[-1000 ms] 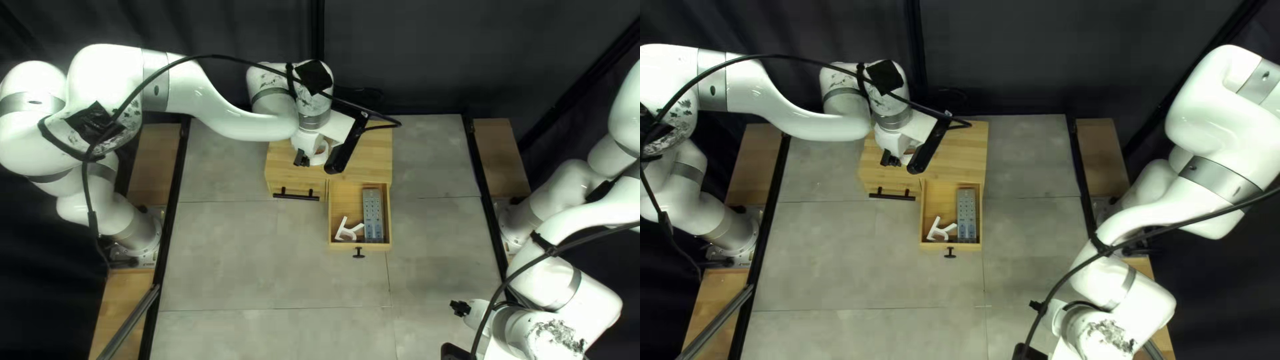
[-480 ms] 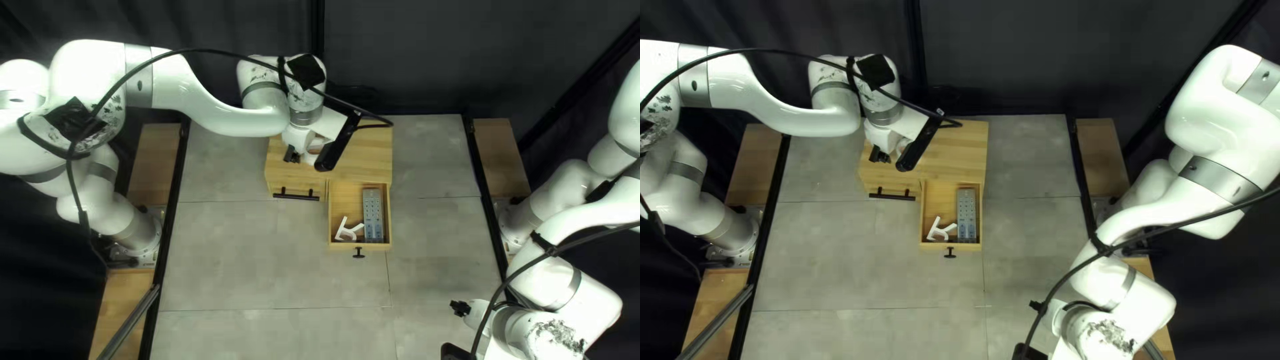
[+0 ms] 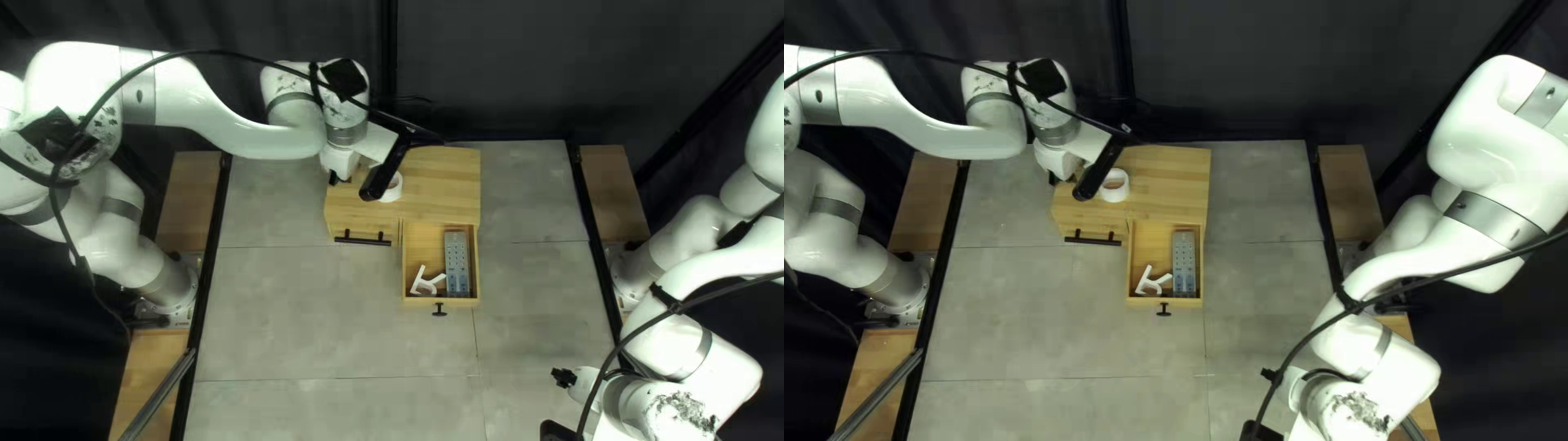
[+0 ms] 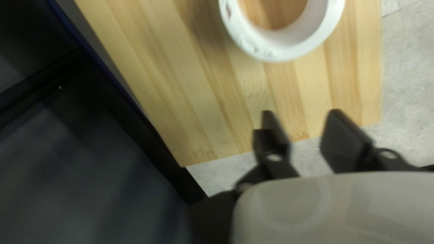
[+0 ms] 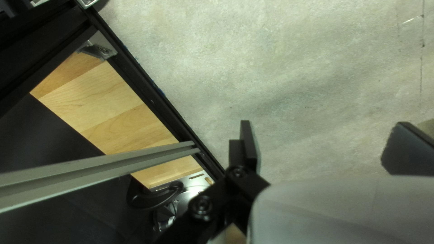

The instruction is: Open drawers and place objects into drawer and close

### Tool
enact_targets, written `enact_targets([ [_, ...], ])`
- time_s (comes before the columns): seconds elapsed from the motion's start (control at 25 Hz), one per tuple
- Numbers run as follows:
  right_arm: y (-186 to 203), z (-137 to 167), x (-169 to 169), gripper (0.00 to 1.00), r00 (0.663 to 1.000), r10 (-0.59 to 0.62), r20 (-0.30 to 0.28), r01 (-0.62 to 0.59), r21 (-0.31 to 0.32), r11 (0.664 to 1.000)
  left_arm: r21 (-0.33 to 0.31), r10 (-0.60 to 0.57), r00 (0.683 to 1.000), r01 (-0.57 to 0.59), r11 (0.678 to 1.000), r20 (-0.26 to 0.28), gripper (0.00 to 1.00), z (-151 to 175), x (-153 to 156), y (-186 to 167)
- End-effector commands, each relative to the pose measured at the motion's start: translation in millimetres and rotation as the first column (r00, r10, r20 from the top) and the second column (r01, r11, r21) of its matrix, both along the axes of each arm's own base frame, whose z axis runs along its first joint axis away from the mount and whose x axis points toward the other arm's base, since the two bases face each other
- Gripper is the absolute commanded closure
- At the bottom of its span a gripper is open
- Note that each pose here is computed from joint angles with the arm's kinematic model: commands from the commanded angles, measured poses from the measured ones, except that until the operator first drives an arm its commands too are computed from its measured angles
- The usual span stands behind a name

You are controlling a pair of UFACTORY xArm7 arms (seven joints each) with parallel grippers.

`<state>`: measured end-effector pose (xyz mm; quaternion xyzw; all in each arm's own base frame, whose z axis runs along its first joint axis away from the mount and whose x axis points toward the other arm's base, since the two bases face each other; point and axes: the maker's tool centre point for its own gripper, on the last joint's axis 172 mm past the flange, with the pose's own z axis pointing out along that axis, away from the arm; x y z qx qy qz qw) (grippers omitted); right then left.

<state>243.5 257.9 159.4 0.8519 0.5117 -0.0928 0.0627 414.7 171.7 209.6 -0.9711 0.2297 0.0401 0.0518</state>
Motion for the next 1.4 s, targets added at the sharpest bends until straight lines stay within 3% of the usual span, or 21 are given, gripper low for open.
enact_targets([
  [0.04, 0.0, 0.0, 0.0, 0.00, 1.000, 0.000, 0.000, 0.000, 0.000, 1.000, -0.003, -0.003, 1.000, 0.003, 1.000, 0.006, 1.00, -1.7, 8.0, -3.5],
  [1.4, 0.0, 0.0, 0.0, 0.00, 1.000, 0.000, 0.000, 0.000, 0.000, 1.000, -0.001, -0.084, 0.996, 0.084, 0.996, 0.041, 1.00, -4.1, 87.5, -22.4],
])
